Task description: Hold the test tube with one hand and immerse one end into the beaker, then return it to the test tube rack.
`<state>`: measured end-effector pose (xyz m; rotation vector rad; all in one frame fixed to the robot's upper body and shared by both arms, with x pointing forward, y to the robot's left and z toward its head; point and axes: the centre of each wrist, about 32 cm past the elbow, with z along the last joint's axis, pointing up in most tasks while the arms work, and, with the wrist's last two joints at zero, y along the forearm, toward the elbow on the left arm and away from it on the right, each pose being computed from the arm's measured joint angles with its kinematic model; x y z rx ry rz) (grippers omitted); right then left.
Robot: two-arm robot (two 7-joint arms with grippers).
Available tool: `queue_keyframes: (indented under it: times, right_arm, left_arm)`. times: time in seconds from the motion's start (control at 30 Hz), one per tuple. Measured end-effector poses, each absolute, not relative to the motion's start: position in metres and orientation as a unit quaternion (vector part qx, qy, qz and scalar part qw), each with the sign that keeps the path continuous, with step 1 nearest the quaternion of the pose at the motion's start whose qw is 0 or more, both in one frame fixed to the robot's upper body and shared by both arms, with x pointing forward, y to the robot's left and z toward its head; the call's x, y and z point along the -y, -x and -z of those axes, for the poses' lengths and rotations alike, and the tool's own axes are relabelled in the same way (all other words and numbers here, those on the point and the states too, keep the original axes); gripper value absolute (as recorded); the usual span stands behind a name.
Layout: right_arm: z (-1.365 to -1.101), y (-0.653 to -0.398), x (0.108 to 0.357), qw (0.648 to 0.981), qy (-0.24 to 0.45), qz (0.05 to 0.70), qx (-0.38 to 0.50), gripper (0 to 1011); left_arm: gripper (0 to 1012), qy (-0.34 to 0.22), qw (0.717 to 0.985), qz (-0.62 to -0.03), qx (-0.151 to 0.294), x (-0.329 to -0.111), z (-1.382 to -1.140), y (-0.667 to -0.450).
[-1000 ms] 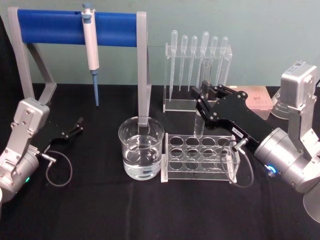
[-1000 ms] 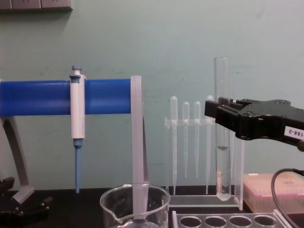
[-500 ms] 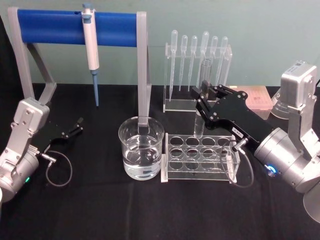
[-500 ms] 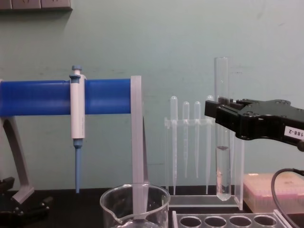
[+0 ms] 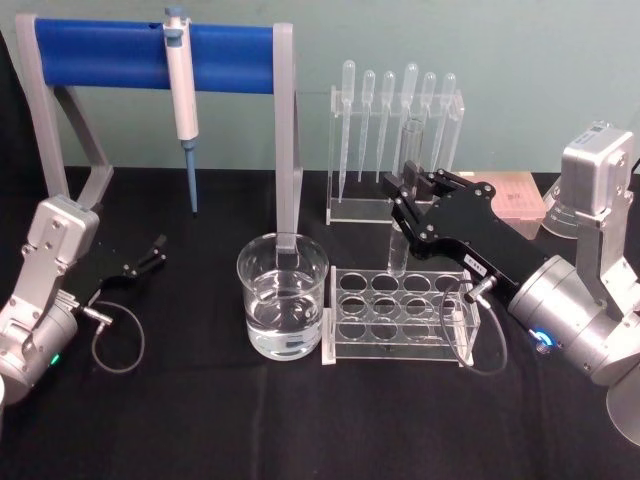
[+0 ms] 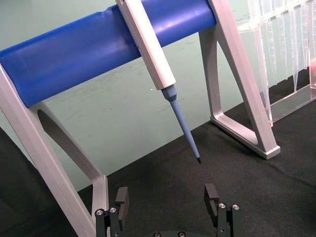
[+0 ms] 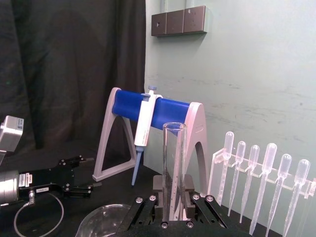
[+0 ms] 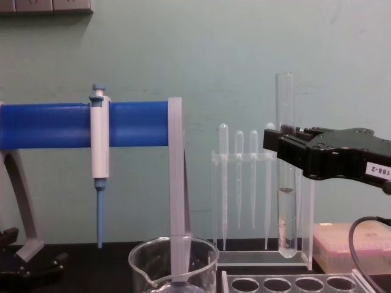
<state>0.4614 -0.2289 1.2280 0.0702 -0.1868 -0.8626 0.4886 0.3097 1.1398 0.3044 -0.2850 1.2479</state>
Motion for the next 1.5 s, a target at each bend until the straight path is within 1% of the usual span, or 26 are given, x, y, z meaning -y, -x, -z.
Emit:
queue_keyframes:
  times: [1.5]
  right_arm:
    - [-1.228, -0.4614, 0.2289, 0.904, -0.034, 0.417, 0.09, 233]
  left_arm:
    - [1000, -0.141, 0.791, -0.58, 0.132, -0.3097, -1.1398, -0.4886]
